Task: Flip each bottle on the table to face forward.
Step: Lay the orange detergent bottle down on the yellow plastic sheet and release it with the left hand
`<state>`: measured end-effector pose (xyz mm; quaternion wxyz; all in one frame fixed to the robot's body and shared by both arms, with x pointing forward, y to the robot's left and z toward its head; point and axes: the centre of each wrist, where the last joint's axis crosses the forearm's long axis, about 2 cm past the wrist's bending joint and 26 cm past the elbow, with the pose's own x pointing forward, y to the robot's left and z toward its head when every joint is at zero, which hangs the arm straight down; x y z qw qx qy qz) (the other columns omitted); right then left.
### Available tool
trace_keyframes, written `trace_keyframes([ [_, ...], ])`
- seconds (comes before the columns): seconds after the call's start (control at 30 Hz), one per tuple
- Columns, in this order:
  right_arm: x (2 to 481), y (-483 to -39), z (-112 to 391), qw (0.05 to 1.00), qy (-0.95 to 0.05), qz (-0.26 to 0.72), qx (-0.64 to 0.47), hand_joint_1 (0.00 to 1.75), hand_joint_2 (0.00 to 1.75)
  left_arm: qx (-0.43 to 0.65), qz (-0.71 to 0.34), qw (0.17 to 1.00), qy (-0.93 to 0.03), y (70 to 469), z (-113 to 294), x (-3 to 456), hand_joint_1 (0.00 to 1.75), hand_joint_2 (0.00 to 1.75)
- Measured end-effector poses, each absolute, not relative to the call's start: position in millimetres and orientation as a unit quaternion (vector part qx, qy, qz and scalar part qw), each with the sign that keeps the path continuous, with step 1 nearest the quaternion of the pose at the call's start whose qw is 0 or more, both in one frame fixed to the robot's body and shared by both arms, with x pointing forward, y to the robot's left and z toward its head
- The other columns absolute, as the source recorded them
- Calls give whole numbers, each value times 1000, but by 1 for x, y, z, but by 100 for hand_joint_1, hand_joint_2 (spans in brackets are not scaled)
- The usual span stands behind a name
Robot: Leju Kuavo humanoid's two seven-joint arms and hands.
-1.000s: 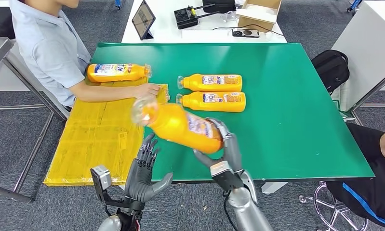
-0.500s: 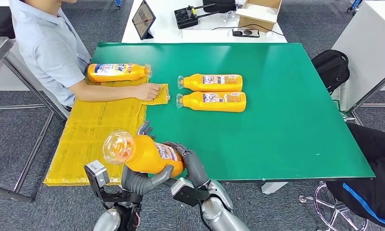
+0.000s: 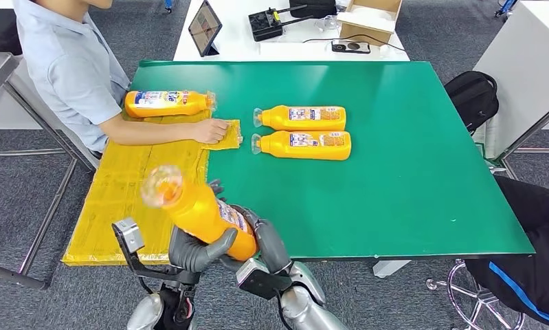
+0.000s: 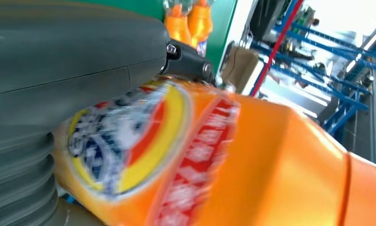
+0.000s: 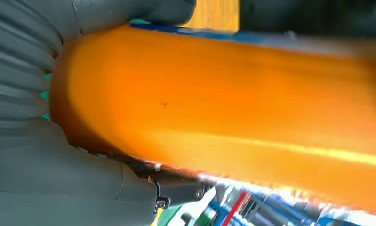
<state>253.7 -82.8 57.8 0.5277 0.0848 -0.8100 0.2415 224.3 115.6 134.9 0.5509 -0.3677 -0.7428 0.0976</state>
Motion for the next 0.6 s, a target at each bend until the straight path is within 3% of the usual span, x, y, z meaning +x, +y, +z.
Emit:
trace_keyframes([
  [0.07, 253, -82, 57, 527, -810, 241, 91, 0, 0, -387, 104, 548, -735, 118, 135, 226, 175, 175],
  [0.37, 254, -82, 61, 523, -818, 222, 87, 0, 0, -434, 113, 526, -722, 128, 133, 229, 175, 175],
  [0.6, 248, -84, 68, 514, -835, 186, 67, 0, 0, -380, 109, 536, -746, 136, 136, 241, 175, 175],
])
